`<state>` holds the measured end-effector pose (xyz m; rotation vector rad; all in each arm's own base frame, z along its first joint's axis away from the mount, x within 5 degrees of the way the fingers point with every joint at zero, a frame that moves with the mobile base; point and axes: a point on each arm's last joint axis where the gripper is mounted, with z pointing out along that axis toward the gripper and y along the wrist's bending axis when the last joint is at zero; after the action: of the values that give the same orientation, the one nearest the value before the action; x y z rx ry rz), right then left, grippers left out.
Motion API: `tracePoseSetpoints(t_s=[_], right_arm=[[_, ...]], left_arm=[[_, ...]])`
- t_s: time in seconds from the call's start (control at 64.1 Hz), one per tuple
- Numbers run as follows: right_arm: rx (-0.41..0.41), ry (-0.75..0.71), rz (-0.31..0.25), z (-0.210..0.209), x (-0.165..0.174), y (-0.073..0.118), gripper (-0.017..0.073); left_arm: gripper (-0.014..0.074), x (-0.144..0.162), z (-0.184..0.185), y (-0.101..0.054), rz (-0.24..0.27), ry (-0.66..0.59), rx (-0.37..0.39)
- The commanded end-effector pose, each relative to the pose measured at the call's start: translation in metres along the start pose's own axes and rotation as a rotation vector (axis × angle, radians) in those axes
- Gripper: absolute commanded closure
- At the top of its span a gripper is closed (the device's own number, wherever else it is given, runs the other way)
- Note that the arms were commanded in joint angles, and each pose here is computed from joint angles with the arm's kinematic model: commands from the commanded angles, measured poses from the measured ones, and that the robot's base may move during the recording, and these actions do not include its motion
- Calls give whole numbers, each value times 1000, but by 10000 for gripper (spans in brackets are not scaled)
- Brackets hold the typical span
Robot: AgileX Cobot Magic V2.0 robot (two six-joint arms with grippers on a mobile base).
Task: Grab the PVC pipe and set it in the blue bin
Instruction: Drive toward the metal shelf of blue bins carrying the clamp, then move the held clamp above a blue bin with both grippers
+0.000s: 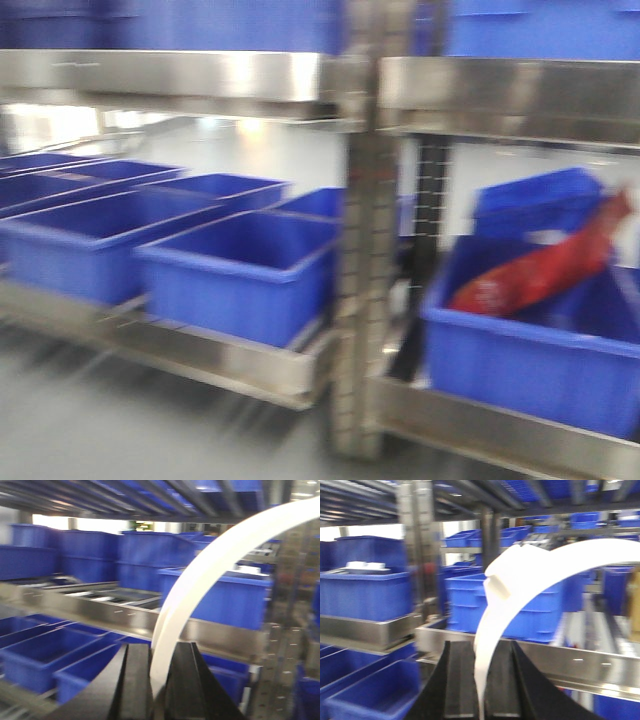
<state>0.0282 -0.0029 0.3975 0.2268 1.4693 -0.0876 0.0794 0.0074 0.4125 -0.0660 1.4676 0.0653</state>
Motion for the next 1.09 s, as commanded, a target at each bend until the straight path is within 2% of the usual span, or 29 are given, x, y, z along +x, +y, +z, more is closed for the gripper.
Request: tracePoseSetpoints(t_s=[0.0,1.077], right_arm=[[4,-27,-8,0,-2,0,727],[3,-27,-5,0,-2,0,727]], left_arm=[[704,-4,-1,0,-8,-35,5],[704,-4,-1,0,-8,-35,5]])
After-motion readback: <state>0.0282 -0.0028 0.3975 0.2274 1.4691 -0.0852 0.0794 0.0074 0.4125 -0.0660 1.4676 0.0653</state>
